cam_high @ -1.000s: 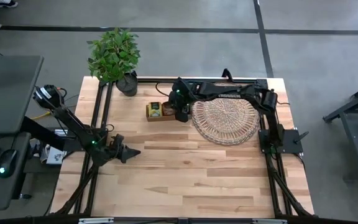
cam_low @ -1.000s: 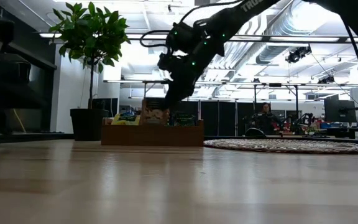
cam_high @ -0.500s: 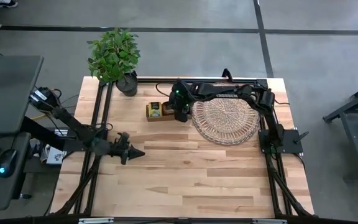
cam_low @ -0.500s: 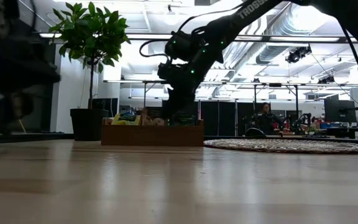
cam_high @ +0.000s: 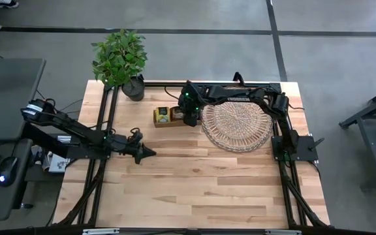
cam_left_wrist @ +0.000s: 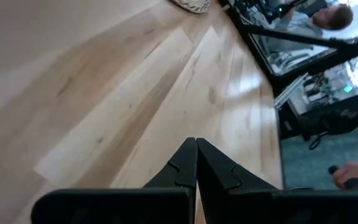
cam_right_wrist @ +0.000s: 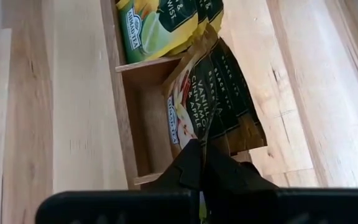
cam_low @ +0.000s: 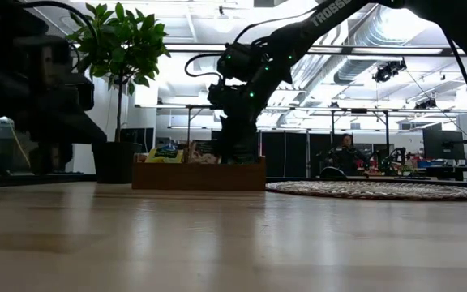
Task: Pick & Place Tea
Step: Put the brown tea bag into the middle section of the wooden organizer, then return to Home Position
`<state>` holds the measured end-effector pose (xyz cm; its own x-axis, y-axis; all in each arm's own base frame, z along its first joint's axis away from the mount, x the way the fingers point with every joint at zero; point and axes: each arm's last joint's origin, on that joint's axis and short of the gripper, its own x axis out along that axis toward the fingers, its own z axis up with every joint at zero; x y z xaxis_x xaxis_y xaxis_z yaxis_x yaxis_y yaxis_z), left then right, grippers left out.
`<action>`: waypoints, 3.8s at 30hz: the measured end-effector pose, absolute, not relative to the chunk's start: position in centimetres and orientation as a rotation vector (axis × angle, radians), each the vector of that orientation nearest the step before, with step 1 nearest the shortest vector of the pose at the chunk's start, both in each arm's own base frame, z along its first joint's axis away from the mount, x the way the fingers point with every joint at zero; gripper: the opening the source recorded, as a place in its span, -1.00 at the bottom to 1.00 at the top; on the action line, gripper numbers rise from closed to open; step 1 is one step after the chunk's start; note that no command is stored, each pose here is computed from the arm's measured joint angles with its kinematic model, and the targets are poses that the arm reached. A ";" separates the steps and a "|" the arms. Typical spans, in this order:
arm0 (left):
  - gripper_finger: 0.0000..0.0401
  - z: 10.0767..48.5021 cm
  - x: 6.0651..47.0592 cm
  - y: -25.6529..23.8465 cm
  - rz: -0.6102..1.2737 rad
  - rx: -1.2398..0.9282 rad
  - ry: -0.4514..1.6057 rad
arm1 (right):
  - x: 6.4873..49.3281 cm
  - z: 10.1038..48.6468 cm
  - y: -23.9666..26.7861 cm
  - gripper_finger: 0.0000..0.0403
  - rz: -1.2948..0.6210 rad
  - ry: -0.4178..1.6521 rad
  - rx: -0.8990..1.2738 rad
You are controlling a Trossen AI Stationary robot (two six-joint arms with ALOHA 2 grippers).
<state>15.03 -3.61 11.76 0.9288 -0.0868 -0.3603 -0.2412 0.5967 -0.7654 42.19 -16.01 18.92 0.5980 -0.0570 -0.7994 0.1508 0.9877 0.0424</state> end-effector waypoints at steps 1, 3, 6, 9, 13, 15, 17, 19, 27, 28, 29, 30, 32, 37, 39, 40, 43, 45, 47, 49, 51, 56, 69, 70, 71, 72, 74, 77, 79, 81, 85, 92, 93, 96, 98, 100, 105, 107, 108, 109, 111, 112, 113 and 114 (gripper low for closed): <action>-1.00 11.8 15.0 -3.6 0.086 -0.911 0.383 | 42.2 18.9 -16.0 -1.00 -0.120 0.922 0.110; -1.00 11.8 15.1 -3.5 0.078 -0.882 0.383 | 42.2 18.9 -16.0 -1.00 -0.120 0.922 0.110; -1.00 11.8 15.1 -3.4 0.076 -0.858 0.383 | 42.2 18.9 -16.0 -1.00 -0.123 0.922 0.116; -1.00 11.8 15.0 -3.4 0.068 -0.831 0.377 | 42.2 18.9 -16.0 -1.00 -0.123 0.921 0.126; -1.00 12.4 15.0 -3.3 0.058 -0.790 0.318 | 42.2 18.9 -16.0 -1.00 -0.122 0.922 0.127; -1.00 12.8 14.9 -3.2 0.060 -0.760 0.286 | 42.2 18.9 -16.0 -1.00 -0.119 0.921 0.129; -1.00 13.2 14.8 -3.1 0.068 -0.734 0.252 | 42.2 18.9 -16.0 -1.00 -0.119 0.921 0.129; -1.00 13.3 14.6 -3.0 0.080 -0.716 0.247 | 42.2 18.9 -15.9 -1.00 -0.120 0.921 0.132; -1.00 13.9 13.9 -2.8 0.097 -0.660 0.226 | 42.2 18.9 -15.9 -1.00 -0.114 0.920 0.135; -1.00 13.9 13.8 -2.7 0.105 -0.655 0.221 | 42.2 18.9 -15.9 -1.00 -0.112 0.919 0.136; -1.00 13.9 13.6 -2.6 0.113 -0.646 0.227 | 42.2 18.9 -15.9 -1.00 -0.107 0.918 0.138; -1.00 13.9 13.5 -2.6 0.119 -0.638 0.231 | 42.2 18.9 -15.9 -1.00 -0.103 0.917 0.139; -1.00 14.0 13.2 -2.5 0.126 -0.629 0.230 | 42.2 18.9 -15.9 -1.00 -0.100 0.916 0.140; -1.00 14.4 12.2 -2.1 0.148 -0.579 0.211 | 42.2 18.9 -15.9 -1.00 -0.098 0.917 0.139; -1.00 14.5 11.7 -2.0 0.165 -0.551 0.198 | 42.2 18.9 -15.9 -1.00 -0.098 0.917 0.139; -1.00 14.6 11.5 -1.9 0.179 -0.539 0.192 | 42.2 18.9 -15.9 -1.00 -0.098 0.917 0.139; -1.00 15.2 10.9 -1.7 0.180 -0.503 0.133 | 42.2 18.9 -15.9 -1.00 -0.097 0.921 0.141; -1.00 15.6 10.7 -1.6 0.163 -0.475 0.087 | 42.2 18.9 -15.9 -1.00 -0.095 0.922 0.144; -1.00 16.0 10.5 -1.5 0.153 -0.448 0.054 | 42.2 18.9 -15.8 -1.00 -0.081 0.918 0.151; -1.00 16.2 10.3 -1.5 0.146 -0.424 0.031 | 42.2 18.9 -15.8 -1.00 -0.075 0.917 0.153; -1.00 16.3 10.2 -1.5 0.134 -0.411 0.018 | 42.2 18.9 -15.8 -1.00 -0.070 0.916 0.157; -1.00 16.4 10.1 -1.7 0.059 -0.406 0.023 | 42.1 18.9 -16.0 -1.00 -0.055 0.911 0.165; -1.00 16.4 10.1 -1.8 0.035 -0.410 0.031 | 42.2 19.1 -16.1 -0.46 -0.053 0.906 0.127; -1.00 16.4 10.1 -1.8 0.035 -0.410 0.031 | 42.2 19.2 -16.1 -0.39 -0.051 0.901 0.136; -1.00 16.4 10.1 -1.8 0.035 -0.410 0.032 | 42.3 19.5 -16.1 -0.32 -0.046 0.894 0.140; -1.00 16.4 10.1 -1.8 0.035 -0.410 0.032 | 42.4 19.9 -16.1 -0.26 -0.041 0.883 0.141; -1.00 16.4 10.1 -1.8 0.035 -0.410 0.032 | 42.4 21.0 -16.1 -0.16 -0.039 0.874 0.138; -1.00 16.4 10.1 -1.8 0.035 -0.411 0.033 | 41.9 23.0 -15.9 -0.09 -0.040 0.845 0.124; -1.00 16.4 10.1 -1.8 0.034 -0.411 0.033 | 41.4 24.4 -15.7 -0.09 -0.041 0.832 0.119; -1.00 16.4 10.1 -1.8 0.035 -0.411 0.034 | 40.6 25.7 -15.6 -0.12 -0.039 0.830 0.117; -1.00 16.4 10.1 -1.8 0.037 -0.410 0.036 | 38.9 28.0 -14.9 -0.30 0.001 0.836 0.124; -1.00 16.4 10.1 -1.8 0.038 -0.408 0.035 | 36.8 30.0 -13.7 -0.84 0.118 0.862 0.138; -1.00 16.4 10.1 -1.7 0.039 -0.406 0.035 | 36.6 30.1 -13.6 -0.92 0.137 0.869 0.138; -1.00 16.4 10.1 -1.7 0.043 -0.388 0.034 | 36.1 30.4 -13.4 -0.94 0.155 0.893 0.148; -1.00 16.4 10.1 -1.7 0.057 -0.373 0.032 | 35.8 30.5 -13.2 -0.95 0.166 0.892 0.155; -1.00 16.4 10.1 -1.7 0.068 -0.361 0.027 | 35.3 30.8 -12.9 -0.98 0.180 0.852 0.159; -1.00 16.4 10.2 -1.2 0.106 -0.360 0.020 | 32.3 30.5 -11.6 -0.99 0.120 0.653 0.216; -1.00 16.4 10.3 -0.8 0.119 -0.361 0.020 | 30.6 30.1 -10.7 -0.99 0.077 0.555 0.245; -1.00 16.3 10.3 -0.7 0.116 -0.362 0.024 | 29.6 30.0 -10.2 -0.99 0.061 0.503 0.258; -1.00 16.3 10.3 -0.5 0.107 -0.364 0.030 | 28.7 29.8 -9.6 -0.99 0.043 0.456 0.266; -1.00 16.2 10.4 -0.1 0.088 -0.377 0.043 | 27.0 29.4 -8.5 -0.99 0.009 0.358 0.285; -1.00 16.2 10.4 0.1 0.085 -0.386 0.047 | 26.2 29.0 -8.0 -0.99 0.000 0.319 0.296; -1.00 16.2 10.4 0.3 0.085 -0.392 0.047 | 25.2 28.5 -7.5 -1.00 -0.009 0.289 0.311; -1.00 16.2 10.4 0.6 0.096 -0.396 0.041 | 24.3 27.9 -7.1 -1.00 -0.015 0.260 0.328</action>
